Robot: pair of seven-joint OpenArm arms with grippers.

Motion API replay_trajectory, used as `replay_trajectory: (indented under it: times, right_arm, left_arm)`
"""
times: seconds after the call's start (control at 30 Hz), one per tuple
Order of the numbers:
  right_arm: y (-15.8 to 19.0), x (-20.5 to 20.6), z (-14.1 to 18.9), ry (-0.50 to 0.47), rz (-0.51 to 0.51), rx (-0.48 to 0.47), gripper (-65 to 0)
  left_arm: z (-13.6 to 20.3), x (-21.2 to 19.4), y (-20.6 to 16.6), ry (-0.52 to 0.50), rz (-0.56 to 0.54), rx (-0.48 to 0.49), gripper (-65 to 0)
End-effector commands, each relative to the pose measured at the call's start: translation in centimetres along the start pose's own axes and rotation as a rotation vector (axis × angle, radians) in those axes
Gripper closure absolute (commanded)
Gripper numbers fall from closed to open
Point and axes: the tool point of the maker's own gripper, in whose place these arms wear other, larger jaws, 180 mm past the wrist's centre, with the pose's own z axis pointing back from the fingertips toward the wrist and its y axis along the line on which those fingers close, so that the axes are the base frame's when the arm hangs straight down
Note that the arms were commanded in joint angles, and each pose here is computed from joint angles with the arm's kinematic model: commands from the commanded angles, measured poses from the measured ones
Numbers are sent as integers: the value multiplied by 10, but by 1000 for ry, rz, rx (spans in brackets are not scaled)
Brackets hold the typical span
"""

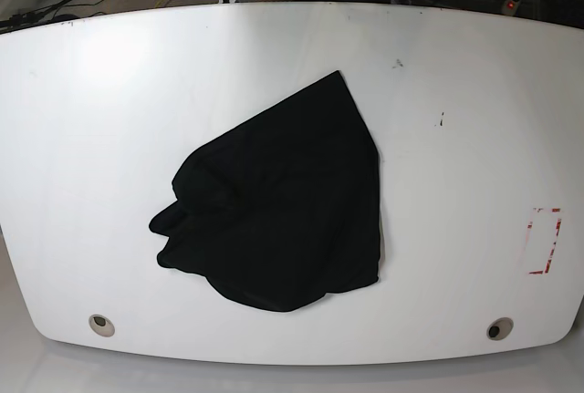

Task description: Fold the T-shirt properly

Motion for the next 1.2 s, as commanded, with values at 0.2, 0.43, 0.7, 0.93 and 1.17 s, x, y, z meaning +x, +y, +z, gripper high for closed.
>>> replay_trajectory:
  times: [0.2,0.43,0.7,0.93,1.17]
  right_arm:
    - [-6,-2,2,1,-1,-16,-127]
    - [-18,-1,3,2,17,-59,-130]
    - [-18,-1,3,2,17,-59,-130]
    - [-18,-1,3,2,19,-59,-130]
    - [-19,-3,3,2,20,-60,-124]
  left_arm:
    - [1,9,4,-30,-3,8,-372]
    - [3,11,9,-46,-1,11,-376]
    - [4,19,11,-100,-1,14,-376]
    - [4,21,12,-107,-1,15,-376]
    - [4,17,13,-105,-5,17,-376]
